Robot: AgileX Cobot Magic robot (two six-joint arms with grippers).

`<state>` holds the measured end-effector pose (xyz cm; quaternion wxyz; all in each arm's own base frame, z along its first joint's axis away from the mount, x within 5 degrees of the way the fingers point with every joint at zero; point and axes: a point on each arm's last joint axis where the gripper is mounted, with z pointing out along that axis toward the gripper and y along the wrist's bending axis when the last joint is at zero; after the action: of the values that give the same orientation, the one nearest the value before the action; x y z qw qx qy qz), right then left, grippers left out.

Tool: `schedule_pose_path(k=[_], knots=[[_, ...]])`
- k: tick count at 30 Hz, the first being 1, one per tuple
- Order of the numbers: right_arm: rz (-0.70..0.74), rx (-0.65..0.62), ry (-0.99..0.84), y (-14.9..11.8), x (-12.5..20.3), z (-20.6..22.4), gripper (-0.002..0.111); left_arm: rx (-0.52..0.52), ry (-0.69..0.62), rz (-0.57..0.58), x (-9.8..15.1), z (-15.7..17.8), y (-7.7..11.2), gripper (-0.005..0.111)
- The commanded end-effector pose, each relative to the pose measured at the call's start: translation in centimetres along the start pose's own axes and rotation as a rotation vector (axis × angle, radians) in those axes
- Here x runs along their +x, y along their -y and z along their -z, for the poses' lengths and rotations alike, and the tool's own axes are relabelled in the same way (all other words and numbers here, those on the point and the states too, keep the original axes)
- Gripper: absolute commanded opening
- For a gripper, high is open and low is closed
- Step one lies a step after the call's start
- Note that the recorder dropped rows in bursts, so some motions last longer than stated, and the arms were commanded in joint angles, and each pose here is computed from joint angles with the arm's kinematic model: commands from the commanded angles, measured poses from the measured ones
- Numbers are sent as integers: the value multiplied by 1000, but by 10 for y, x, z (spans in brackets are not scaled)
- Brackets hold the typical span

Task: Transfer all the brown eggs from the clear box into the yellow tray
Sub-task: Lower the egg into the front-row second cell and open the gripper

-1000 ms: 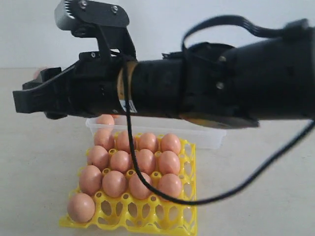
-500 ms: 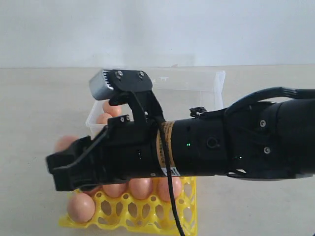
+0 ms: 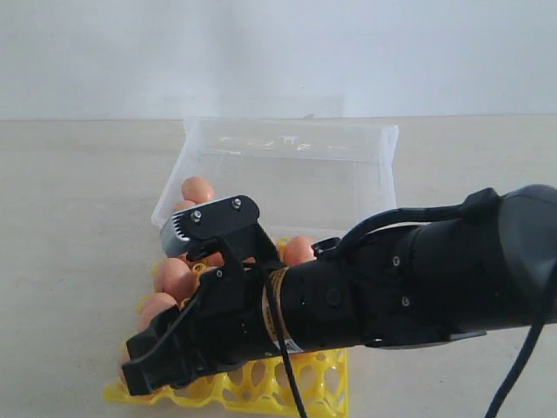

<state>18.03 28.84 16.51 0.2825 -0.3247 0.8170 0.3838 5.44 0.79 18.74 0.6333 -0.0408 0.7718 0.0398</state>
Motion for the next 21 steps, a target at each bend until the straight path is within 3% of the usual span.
schedule_pose_path(k=[1,6,12,21], knots=[[45,0,-55,-2,11,-6,0,8,3,1,0,0,0,22],[32,116,-102,9,16,-7,3,8,3,1,0,0,0,22],[31,133,-108,10,17,-7,38,8,3,1,0,0,0,22],[31,135,-108,10,17,-7,40,8,3,1,0,0,0,22]])
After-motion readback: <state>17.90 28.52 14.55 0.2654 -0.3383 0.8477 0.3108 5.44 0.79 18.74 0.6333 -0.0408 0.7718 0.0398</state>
